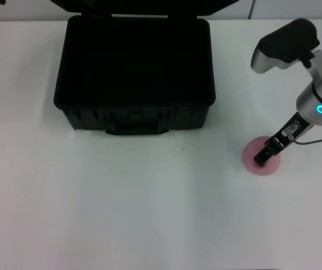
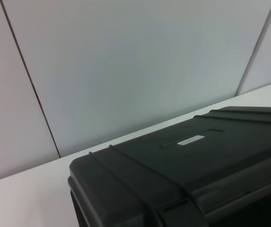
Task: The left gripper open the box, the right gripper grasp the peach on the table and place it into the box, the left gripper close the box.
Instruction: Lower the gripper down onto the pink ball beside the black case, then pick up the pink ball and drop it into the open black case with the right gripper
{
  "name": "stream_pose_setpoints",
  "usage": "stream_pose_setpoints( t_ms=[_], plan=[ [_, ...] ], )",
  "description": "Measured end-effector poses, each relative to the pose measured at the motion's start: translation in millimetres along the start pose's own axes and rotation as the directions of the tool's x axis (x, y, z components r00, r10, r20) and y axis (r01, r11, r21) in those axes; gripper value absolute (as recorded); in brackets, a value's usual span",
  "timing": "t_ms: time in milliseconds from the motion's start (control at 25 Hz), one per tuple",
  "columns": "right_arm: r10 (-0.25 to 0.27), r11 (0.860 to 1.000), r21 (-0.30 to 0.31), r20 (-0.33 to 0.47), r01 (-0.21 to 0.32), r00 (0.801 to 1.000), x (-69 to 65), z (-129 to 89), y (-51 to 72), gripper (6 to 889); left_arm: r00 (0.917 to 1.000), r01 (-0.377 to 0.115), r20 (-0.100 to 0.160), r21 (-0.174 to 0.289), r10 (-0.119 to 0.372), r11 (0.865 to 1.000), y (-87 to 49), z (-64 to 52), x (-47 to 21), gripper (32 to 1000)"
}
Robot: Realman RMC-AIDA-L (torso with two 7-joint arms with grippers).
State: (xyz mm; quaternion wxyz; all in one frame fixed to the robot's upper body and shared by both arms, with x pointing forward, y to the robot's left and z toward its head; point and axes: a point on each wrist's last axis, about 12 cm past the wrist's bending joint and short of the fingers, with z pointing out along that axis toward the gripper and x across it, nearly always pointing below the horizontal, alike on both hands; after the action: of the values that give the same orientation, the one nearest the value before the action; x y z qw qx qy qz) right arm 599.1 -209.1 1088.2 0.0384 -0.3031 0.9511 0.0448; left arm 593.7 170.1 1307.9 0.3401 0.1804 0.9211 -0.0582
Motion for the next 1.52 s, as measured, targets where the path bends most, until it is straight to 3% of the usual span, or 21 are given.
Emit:
stream_pose_setpoints(
  t_ms=[680,800,1000,1240,1520],
  plan=[
    [0.005,1.000,-0.014,0.004,-0.005,1.000,0.8,3.6,1.2,789,1.0000,-0.001,0.002,0.002,0.001,1.000,-1.1,-0.1,-0.8,392],
    [0.006,1.000,-0.015,0.003,-0.006,1.000,1.3,4.3,1.2,562,1.0000,-0.002,0.002,0.002,0.002,1.000,-1.1,-0.1,-0.8,392],
    [0.001,1.000,-0.015,0.007,-0.001,1.000,1.1,4.6,-0.1,319,1.0000,-0.003,0.002,0.002,0.003,1.000,-1.1,-0.1,-0.9,391],
    [-0.005,1.000,-0.019,0.010,0.005,1.000,0.8,3.0,-0.8,149,1.0000,-0.004,0.002,0.002,0.004,1.000,-1.0,-0.1,-0.7,391],
    [-0.016,1.000,-0.015,0.015,0.016,1.000,-2.6,-1.5,-0.8,108,1.0000,-0.001,-0.003,0.001,0.001,1.000,0.5,0.6,1.1,391]
  ],
)
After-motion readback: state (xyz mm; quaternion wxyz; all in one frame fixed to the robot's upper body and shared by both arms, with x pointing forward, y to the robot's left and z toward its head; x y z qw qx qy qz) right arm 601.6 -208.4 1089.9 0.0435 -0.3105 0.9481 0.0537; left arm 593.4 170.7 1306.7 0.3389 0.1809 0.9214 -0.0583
